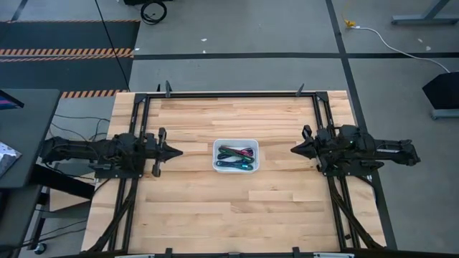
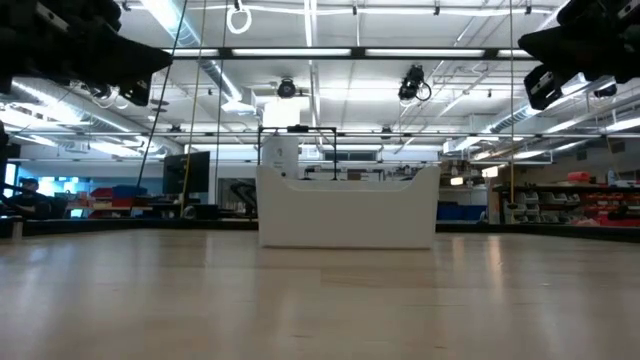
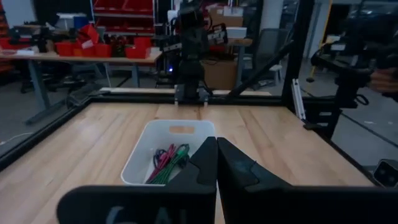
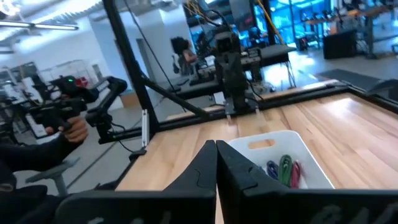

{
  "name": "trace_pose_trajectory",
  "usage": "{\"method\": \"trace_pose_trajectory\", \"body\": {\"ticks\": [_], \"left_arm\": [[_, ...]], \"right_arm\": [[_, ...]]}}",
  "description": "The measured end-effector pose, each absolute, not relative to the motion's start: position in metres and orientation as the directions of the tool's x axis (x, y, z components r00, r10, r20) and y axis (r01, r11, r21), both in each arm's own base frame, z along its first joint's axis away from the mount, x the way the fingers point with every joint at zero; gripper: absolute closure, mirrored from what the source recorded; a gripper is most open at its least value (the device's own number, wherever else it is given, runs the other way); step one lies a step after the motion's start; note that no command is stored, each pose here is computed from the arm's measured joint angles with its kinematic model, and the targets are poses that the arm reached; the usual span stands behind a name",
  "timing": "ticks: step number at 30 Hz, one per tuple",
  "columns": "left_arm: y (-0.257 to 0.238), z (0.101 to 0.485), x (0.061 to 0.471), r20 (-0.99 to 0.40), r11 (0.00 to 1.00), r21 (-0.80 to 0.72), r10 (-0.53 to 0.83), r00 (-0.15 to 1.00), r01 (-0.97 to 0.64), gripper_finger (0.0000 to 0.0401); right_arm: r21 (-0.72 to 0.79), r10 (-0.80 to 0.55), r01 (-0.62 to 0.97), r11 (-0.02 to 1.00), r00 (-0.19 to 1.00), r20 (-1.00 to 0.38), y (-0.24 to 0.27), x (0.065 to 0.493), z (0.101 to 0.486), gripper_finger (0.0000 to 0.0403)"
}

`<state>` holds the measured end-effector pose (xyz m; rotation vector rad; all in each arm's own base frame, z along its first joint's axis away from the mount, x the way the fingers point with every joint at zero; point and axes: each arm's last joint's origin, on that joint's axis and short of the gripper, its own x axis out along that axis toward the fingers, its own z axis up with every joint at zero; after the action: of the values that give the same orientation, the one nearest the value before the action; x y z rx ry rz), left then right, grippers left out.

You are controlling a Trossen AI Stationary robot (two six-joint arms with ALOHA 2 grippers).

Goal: Pick and place USB-C Cables
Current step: Return to Home Position

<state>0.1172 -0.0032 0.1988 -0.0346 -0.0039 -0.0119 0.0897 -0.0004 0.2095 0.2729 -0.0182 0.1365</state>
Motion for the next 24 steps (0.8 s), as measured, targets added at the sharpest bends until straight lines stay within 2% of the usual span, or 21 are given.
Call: {"method": "trace_pose_trajectory", "body": {"ticks": [9,16,24], "left_arm": [[-0.004,0.189,0.109,0.003,0.998,-0.042,-0.038,0.999,0.038,0.0396],[-0.005,0.191,0.101,0.038,0.993,-0.038,-0.108,0.993,0.109,0.0397],[-0.005,0.191,0.091,0.062,0.992,-0.047,-0.118,0.991,0.121,0.0397]], "right_arm": [[0.242,0.161,-0.179,0.954,0.982,0.094,0.000,0.096,0.188,0.0399],[0.196,0.185,-0.202,0.959,0.977,0.103,0.001,0.095,0.187,0.0398],[0.183,0.187,-0.205,0.961,0.976,0.114,0.001,0.095,0.188,0.0398]]}}
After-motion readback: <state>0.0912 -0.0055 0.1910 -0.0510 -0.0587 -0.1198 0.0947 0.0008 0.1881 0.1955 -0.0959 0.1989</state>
